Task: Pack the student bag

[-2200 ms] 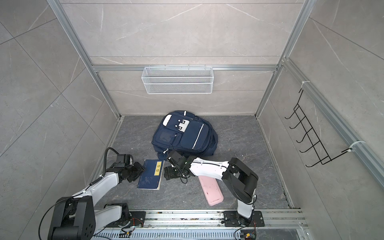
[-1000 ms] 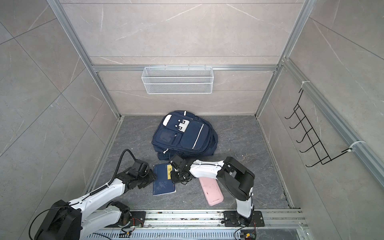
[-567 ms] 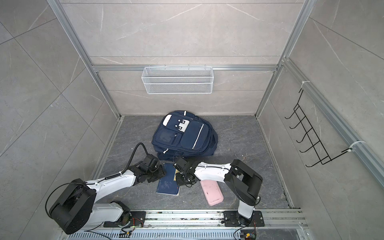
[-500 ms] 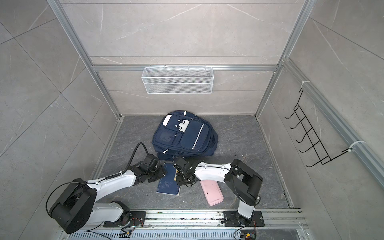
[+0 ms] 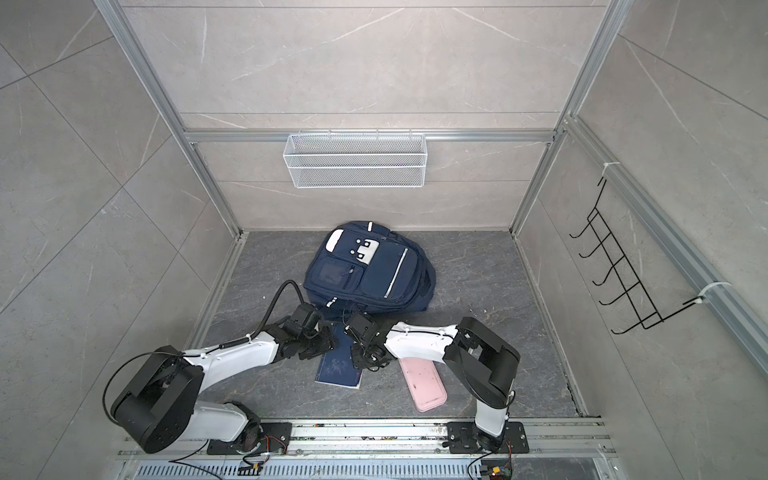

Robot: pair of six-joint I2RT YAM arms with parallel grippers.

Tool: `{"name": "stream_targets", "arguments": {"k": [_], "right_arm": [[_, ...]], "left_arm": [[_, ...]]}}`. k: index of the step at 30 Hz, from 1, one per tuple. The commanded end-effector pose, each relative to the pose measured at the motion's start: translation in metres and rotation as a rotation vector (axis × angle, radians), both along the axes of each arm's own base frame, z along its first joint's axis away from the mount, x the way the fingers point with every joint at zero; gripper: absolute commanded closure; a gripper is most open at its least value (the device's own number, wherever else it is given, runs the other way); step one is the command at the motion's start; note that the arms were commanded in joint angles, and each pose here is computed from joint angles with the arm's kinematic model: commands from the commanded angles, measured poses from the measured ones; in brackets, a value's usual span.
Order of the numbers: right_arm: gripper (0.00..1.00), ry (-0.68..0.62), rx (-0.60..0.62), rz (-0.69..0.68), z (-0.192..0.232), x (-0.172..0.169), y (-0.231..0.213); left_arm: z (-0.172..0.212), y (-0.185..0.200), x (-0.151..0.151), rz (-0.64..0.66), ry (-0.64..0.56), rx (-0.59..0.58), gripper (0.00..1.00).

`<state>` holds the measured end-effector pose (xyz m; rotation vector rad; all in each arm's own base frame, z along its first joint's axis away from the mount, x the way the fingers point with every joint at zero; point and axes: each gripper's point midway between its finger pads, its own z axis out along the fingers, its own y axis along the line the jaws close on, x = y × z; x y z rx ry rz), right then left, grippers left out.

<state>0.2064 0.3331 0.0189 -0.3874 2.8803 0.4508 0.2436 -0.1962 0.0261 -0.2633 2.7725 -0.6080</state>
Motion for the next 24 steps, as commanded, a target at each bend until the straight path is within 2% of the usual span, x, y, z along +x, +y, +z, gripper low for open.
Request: {"name": "stream_targets", "arguments": {"k": [1,12,18,24], "right_arm": [[0.75,0.013,-0.122,0.001,-0.031,-0.002,-0.021],[0.76,0.036,-0.178,-0.033,-0.049,-0.001,-0.049],[0.76,0.051,-0.18,-0.033,-0.053,0.0,-0.054],[0.77,0.061,-0.187,-0.027,-0.057,-0.001,-0.055]], "left_arm": [[-0.014,-0.024,-0.03,-0.159,0.122,-0.066,0.5],[0.03,-0.068,-0.031,-0.368,-0.001,-0.299,0.52],[0.047,-0.079,-0.04,-0.454,-0.078,-0.347,0.54],[0.064,-0.084,-0.042,-0.475,-0.162,-0.428,0.55]]}}
